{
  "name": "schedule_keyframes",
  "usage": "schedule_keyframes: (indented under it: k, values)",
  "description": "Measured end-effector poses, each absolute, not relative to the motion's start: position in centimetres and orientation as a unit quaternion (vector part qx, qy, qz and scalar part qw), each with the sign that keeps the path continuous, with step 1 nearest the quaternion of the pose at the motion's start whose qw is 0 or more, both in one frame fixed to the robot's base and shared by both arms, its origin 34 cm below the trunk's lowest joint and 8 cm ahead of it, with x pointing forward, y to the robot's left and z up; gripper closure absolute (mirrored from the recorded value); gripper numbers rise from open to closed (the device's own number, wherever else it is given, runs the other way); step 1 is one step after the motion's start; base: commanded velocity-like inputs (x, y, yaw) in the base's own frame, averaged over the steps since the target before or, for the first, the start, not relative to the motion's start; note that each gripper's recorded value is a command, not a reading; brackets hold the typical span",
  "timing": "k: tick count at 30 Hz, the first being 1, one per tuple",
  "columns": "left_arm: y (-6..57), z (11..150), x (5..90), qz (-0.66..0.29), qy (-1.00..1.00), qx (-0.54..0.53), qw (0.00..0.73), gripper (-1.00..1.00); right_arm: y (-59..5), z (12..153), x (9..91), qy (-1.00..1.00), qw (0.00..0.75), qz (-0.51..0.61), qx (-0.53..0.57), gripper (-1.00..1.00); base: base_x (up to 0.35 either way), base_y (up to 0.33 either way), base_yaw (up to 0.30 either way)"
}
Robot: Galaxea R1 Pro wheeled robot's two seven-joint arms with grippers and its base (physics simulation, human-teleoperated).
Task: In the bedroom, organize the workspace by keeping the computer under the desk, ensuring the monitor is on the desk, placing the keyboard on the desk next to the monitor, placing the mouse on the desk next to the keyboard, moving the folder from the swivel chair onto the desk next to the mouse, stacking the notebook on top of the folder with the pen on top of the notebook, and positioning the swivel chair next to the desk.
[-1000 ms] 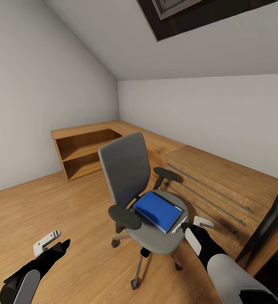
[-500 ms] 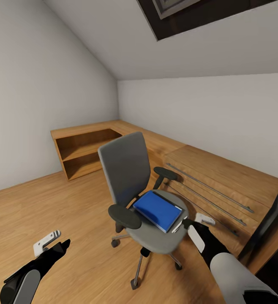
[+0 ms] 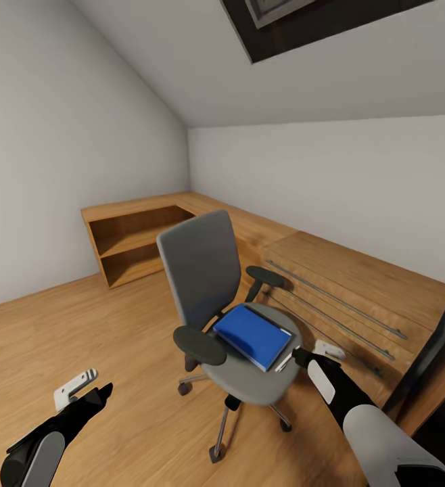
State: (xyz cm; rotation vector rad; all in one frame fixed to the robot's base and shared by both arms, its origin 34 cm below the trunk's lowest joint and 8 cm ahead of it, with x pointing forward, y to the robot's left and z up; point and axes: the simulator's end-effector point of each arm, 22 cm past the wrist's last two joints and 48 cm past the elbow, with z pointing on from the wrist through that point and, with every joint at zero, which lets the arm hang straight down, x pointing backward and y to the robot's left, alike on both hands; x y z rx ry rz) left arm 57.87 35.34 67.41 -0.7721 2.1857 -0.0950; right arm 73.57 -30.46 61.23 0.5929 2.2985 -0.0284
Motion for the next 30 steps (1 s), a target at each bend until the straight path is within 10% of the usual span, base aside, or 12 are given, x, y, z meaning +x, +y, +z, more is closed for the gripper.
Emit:
schedule_keyframes:
  k: [30]
  values:
    - [35.3,63.7,57.2,-0.036,0.867,-0.304,0.393,-1.0,-30.3,58.2,73.2,0.898,0.375,-0.009,0.231,-1.0,0.0,0.0,0.029]
